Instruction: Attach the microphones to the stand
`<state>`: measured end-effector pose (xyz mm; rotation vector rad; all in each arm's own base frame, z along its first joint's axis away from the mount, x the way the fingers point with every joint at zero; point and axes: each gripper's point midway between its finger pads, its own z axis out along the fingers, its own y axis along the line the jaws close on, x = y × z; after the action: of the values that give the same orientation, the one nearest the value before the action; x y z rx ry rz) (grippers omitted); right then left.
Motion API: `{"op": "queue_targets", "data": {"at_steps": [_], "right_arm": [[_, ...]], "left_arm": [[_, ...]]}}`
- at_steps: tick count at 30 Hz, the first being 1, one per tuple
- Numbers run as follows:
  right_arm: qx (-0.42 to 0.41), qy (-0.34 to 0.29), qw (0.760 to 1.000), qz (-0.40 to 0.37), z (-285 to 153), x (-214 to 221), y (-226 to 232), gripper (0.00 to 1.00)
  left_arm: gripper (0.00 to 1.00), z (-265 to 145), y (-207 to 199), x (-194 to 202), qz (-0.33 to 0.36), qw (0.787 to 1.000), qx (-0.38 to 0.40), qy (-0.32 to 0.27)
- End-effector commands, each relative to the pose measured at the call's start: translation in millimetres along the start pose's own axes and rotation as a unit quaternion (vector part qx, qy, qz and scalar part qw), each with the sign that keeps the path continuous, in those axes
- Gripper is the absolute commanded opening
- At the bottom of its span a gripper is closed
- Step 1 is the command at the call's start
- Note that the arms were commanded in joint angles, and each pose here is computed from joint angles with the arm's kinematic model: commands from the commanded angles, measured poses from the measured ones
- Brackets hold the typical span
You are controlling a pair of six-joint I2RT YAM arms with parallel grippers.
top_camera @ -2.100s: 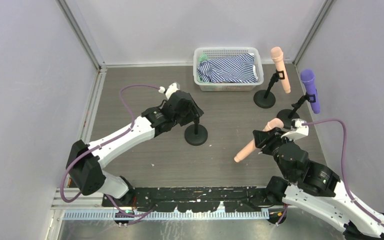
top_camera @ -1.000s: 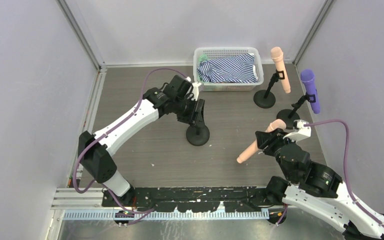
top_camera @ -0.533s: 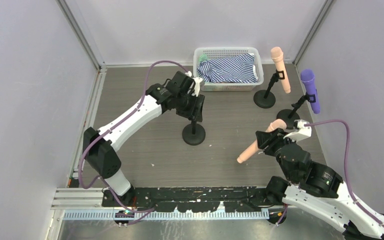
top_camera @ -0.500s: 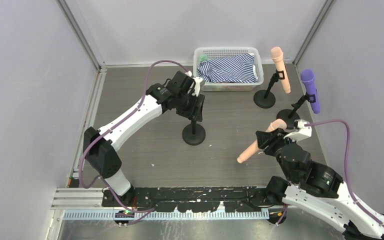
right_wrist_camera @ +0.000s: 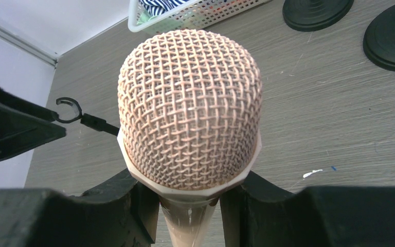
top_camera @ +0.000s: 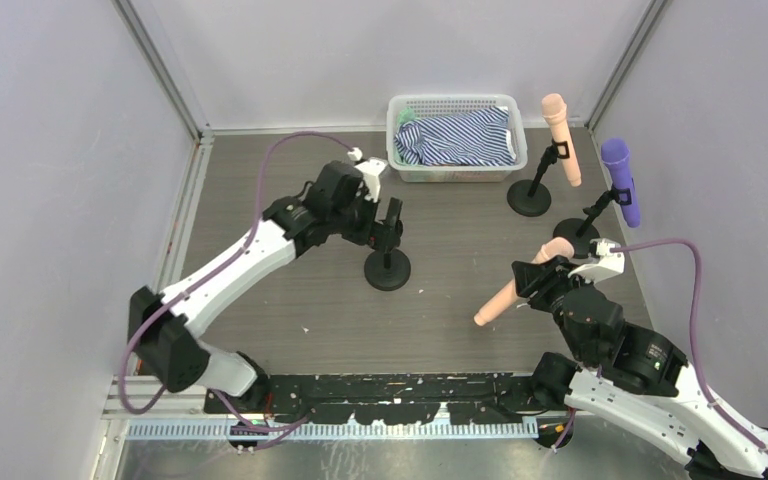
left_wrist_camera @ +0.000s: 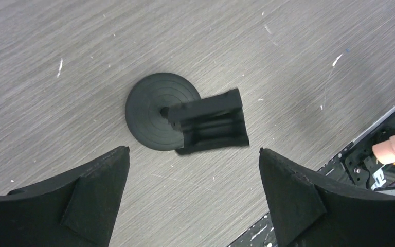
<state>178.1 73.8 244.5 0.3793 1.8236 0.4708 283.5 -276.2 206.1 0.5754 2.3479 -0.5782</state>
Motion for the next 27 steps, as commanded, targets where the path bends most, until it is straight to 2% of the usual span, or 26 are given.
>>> {"op": "queue_targets", "data": {"at_steps": [1, 5, 8, 14, 18, 27], "right_arm": [[-0.005, -0.019, 1.0, 0.02, -2.2, -15.1, 7.2, 0.01], [-0.006, -0.016, 1.0, 0.014, -1.6, -13.5, 7.7, 0.01], [-0.006, -0.015, 1.0, 0.008, -1.4, -13.2, 7.3, 0.01], [-0.001, -0.016, 1.0, -0.001, -0.7, -12.6, 5.1, 0.01], [0.002, -0.02, 1.0, -0.003, -1.2, -13.4, 2.2, 0.01], [0.005, -0.023, 1.0, -0.004, -1.2, -12.1, -1.9, 0.01]], "left_arm": [[0.99, -34.1, -7.4, -48.7, 0.002, 0.985, 0.023, -0.172], [1.0, -47.7, -7.7, -53.0, 0.008, 0.964, 0.041, -0.262], [1.0, -51.2, -2.9, -50.5, -0.003, 0.951, 0.042, -0.305], [1.0, -37.4, 5.9, -38.4, -0.013, 0.945, 0.038, -0.324], [0.94, -20.6, 5.7, -28.5, -0.01, 0.943, 0.038, -0.33], [0.86, 0.8, -15.8, -14.2, 0.065, 0.914, 0.01, -0.4]]}}
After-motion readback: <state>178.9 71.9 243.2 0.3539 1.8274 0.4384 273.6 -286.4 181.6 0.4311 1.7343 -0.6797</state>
